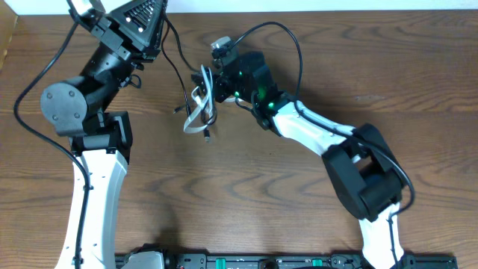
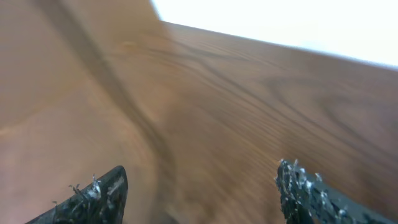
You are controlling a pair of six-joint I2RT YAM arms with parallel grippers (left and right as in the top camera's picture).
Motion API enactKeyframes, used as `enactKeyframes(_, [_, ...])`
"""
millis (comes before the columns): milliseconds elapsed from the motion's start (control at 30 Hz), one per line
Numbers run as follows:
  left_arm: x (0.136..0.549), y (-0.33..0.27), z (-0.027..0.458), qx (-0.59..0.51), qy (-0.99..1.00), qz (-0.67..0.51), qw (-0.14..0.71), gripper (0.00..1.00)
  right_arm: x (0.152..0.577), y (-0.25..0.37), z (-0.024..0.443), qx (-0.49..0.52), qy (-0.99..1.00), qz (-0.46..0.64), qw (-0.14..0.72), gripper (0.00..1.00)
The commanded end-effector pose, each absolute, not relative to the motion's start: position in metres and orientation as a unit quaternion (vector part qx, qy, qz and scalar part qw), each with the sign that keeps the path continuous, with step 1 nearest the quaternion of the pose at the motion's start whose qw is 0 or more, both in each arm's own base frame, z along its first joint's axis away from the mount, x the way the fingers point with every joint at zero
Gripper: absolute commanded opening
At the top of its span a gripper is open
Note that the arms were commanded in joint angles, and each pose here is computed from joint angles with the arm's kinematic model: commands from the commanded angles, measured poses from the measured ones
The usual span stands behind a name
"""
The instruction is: Untangle cables
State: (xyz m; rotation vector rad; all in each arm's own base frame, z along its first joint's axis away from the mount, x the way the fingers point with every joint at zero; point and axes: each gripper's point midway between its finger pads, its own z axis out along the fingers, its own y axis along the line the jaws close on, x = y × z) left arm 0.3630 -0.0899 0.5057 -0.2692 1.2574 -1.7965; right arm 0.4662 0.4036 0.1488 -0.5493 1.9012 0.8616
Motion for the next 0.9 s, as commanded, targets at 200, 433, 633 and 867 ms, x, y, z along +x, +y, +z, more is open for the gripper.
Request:
enactKeyframes(200, [0.352, -0.055, 0.517, -0.106, 0.508, -0.71, 0.476, 0.08, 0.526, 0.252, 0.07, -0.031, 0.881, 0.03, 0.472, 0.74])
enactKeyframes(433, [0.354, -0.005, 0.513, -0.136, 0.513, -0.671, 0.517, 0.08, 0.526, 0.17, 0.035, 0.007, 0.919, -0.038, 0.392, 0.69])
enactKeyframes(633, [0.351, 0.044, 0.508, -0.172, 0.512, -0.634, 0.553, 0.07, 0.523, 0.114, 0.021, 0.041, 0.934, -0.073, 0.347, 0.65])
enactKeyframes(867, [0.353, 0.105, 0.479, -0.248, 0.535, -0.573, 0.569, 0.08, 0.513, 0.066, 0.007, 0.072, 0.948, -0.087, 0.298, 0.66])
